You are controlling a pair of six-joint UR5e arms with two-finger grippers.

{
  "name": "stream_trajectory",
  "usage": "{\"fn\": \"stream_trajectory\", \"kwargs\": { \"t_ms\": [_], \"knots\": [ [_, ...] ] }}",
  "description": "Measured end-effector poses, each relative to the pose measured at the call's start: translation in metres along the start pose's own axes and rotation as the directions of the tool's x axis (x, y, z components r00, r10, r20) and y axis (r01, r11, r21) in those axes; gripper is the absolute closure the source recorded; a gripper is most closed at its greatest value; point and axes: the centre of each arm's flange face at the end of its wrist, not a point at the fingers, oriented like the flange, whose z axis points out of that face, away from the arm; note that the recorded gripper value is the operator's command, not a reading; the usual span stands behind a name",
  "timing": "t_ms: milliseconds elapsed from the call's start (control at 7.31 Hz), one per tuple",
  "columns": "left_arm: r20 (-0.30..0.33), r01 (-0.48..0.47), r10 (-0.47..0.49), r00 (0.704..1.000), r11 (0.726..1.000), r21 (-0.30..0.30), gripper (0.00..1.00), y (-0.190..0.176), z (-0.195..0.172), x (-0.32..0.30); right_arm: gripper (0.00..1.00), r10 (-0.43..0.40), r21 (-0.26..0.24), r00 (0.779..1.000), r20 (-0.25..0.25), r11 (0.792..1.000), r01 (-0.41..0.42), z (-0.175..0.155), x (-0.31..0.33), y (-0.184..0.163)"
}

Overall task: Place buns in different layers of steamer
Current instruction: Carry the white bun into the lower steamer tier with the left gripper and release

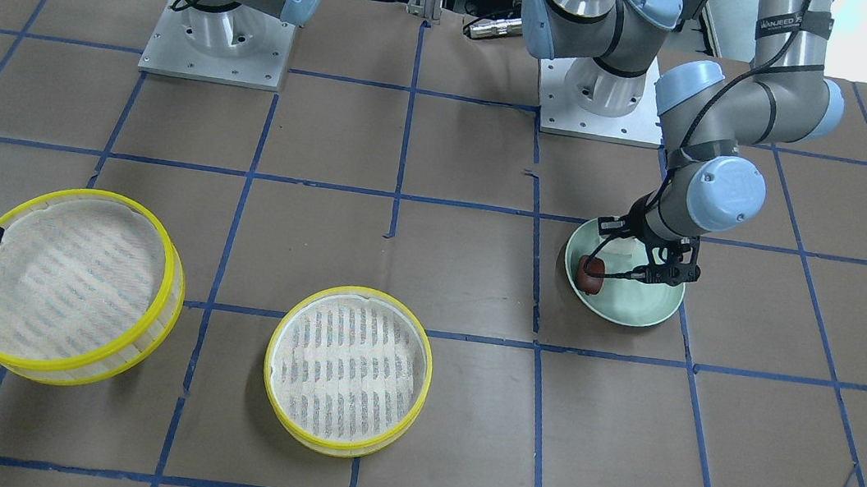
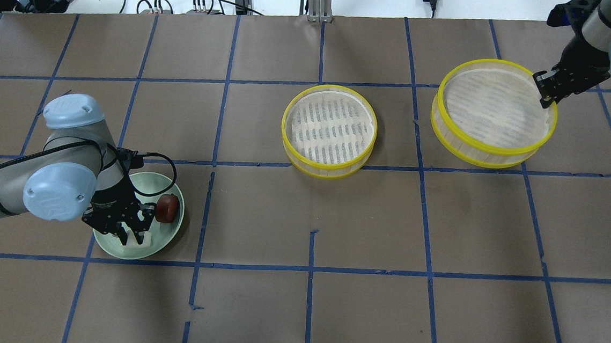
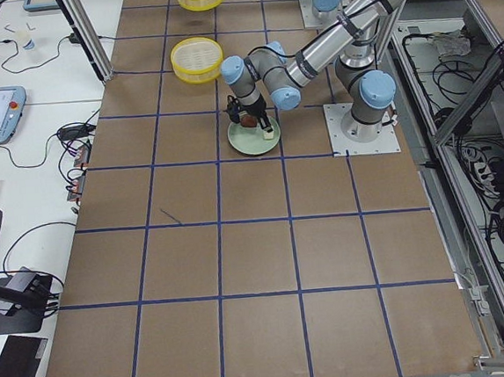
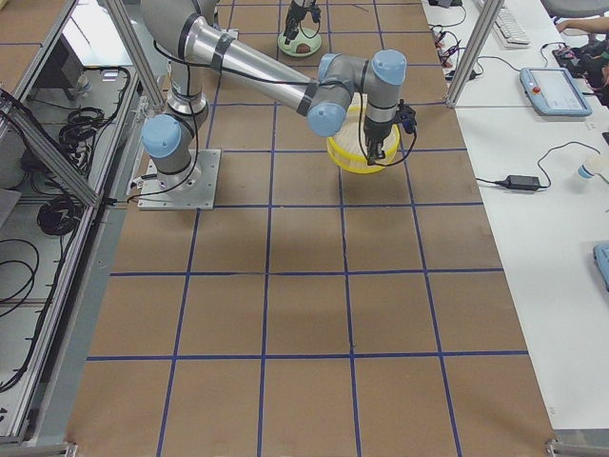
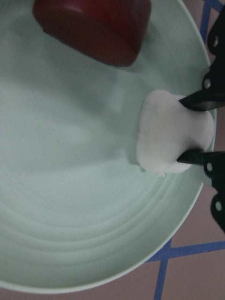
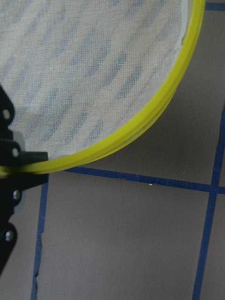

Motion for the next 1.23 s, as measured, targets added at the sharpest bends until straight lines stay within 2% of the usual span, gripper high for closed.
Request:
{"fn": "stream_trajectory", "kwargs": {
  "t_ms": [137, 274, 547, 821, 957, 1231],
  "knots": [
    [0.002, 0.001, -0.001, 1.0, 1.0, 0.024, 0.92, 0.0, -0.009, -0.001, 0.93, -0.001, -0.008, 1.0, 0.005, 1.0, 0.001, 0.006, -0.001, 0.003],
    [0.008, 0.004, -0.004, 1.0, 0.997, 0.076, 0.92, 0.0, -0.031, -0.003, 0.93, -0.002, -0.011, 1.0, 0.007, 1.0, 0.002, 0.008, -0.002, 0.005],
    [0.022, 0.009, -0.013, 1.0, 0.981, 0.195, 0.92, 0.003, -0.117, -0.012, 0.93, -0.002, -0.011, 1.0, 0.01, 1.0, 0.002, 0.009, -0.002, 0.005],
    [0.03, -0.007, -0.001, 1.0, 0.963, 0.268, 0.92, 0.009, -0.215, -0.014, 0.92, -0.001, -0.011, 1.0, 0.01, 1.0, 0.001, 0.01, -0.002, 0.006],
    [0.041, -0.033, 0.022, 0.999, 0.953, 0.302, 0.92, 0.013, -0.252, -0.003, 0.92, 0.001, -0.012, 1.0, 0.01, 1.0, -0.001, 0.01, -0.002, 0.006],
    [0.042, -0.063, 0.051, 0.998, 0.936, 0.347, 0.92, 0.014, -0.278, 0.042, 0.92, 0.002, -0.011, 1.0, 0.011, 1.0, -0.002, 0.01, -0.002, 0.006]
  ]
}}
